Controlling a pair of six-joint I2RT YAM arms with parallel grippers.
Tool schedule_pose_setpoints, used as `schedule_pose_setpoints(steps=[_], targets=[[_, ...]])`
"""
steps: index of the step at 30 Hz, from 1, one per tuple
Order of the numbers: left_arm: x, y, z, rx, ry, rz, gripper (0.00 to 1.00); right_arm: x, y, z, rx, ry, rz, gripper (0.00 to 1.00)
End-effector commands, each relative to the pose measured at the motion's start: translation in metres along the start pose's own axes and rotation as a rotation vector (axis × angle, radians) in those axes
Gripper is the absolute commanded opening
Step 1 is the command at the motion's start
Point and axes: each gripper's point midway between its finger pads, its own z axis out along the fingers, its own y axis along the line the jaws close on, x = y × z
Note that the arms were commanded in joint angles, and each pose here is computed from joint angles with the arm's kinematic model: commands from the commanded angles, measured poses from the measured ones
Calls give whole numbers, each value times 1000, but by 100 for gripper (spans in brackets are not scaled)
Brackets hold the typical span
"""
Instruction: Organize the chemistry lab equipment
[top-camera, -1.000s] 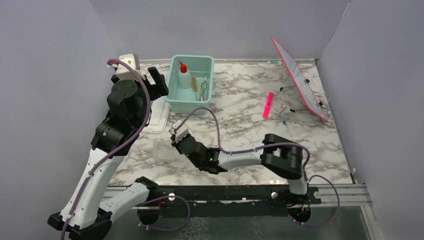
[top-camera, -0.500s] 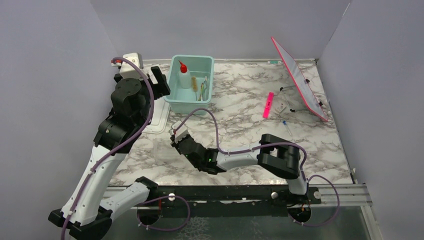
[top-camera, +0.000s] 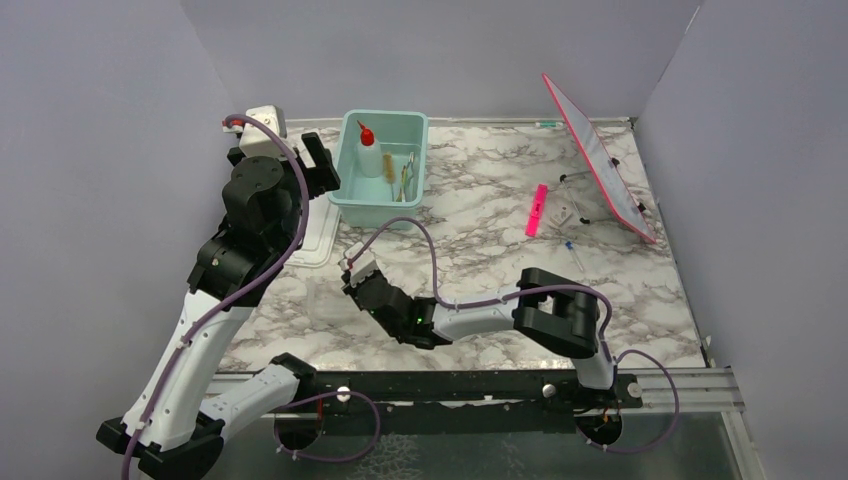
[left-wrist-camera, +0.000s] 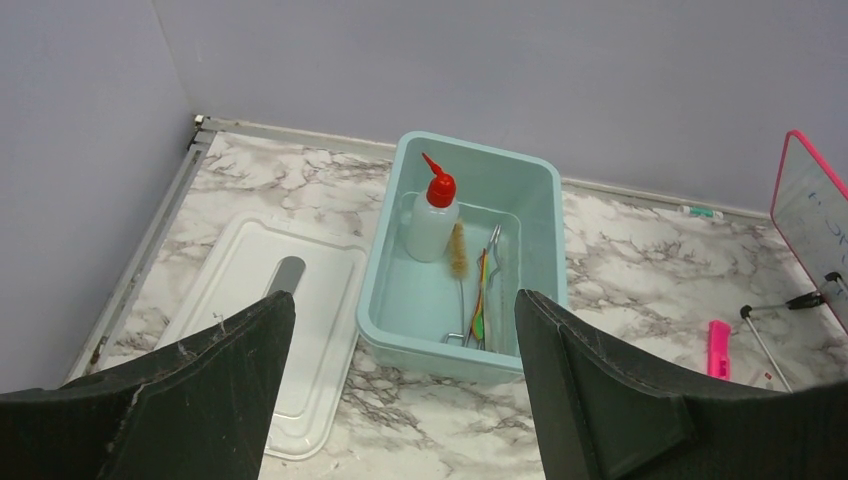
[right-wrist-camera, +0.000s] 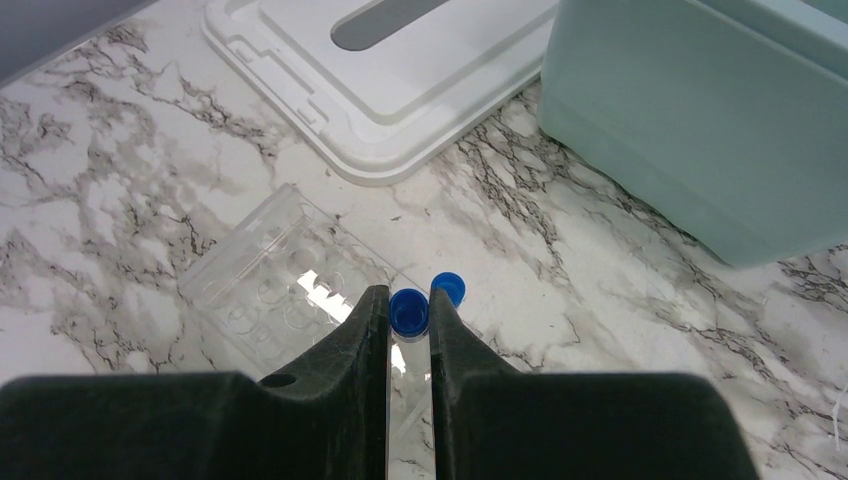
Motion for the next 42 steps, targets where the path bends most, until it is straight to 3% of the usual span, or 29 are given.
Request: schedule_pose_setpoints(steps=[1,16,25,42], targets=[[0,5,1,-26,-4,15,84,11,6,4,5,21,5,8],[-3,5,0,-29,-9,23,84,29,9,8,7,51,17,17],[-2,3,2,-25,-4,24,84,29,6,6,18,57,30,32],[-6,1,-1,-11,-14,5,84,-36,-6,-25,2,12,113,56]])
